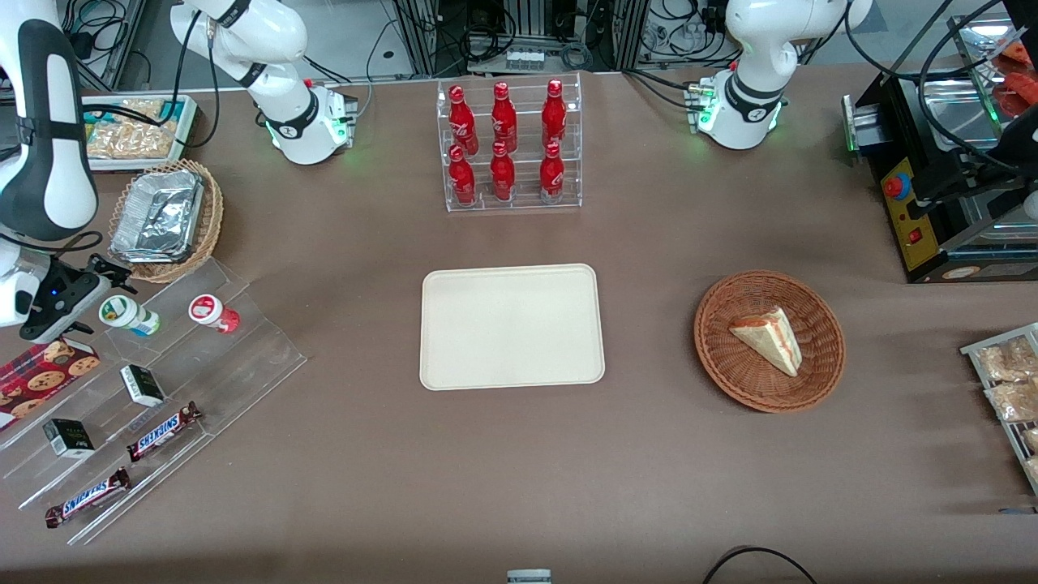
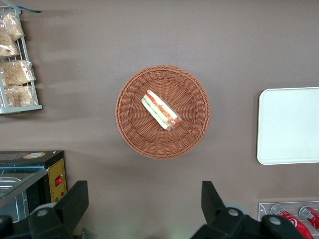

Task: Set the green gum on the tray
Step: 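Lower the open right gripper around the green gum tub and close it, then lift the green gum tub and carry it over the cream tray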

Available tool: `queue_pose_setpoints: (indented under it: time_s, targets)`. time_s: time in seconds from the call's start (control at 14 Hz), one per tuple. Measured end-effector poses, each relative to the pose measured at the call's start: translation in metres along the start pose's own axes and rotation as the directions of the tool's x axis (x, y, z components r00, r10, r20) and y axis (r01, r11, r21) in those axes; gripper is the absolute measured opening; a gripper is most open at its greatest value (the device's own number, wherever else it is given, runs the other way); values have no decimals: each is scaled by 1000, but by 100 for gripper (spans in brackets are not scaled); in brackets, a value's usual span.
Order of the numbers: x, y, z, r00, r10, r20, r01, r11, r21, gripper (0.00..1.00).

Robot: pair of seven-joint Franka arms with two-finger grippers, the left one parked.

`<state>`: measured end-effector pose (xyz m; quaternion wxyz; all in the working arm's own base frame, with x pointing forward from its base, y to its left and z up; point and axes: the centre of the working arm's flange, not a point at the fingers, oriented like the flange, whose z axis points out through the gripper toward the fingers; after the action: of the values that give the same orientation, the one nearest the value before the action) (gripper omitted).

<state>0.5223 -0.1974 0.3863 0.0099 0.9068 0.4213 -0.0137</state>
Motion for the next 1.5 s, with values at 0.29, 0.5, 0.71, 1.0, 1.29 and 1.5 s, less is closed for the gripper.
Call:
queue_pose_setpoints:
  time_s: [0.29,0.5,0.71,1.0,1.29,1.5]
  targets:
    - [-1,-2,4,1000,0,0,0,1000,1,97]
    - [-1,-2,5,1000,0,-1,0,1000,-2,68]
    - [-1,-2,5,1000,0,-1,0,1000,-3,59]
    - [6,-3,-5,1000,-8,-2,8,1000,0,59]
    - [43,-22,-49,999,40,12,-41,999,34,59]
    - [99,-61,-71,992,118,51,-121,990,72,59]
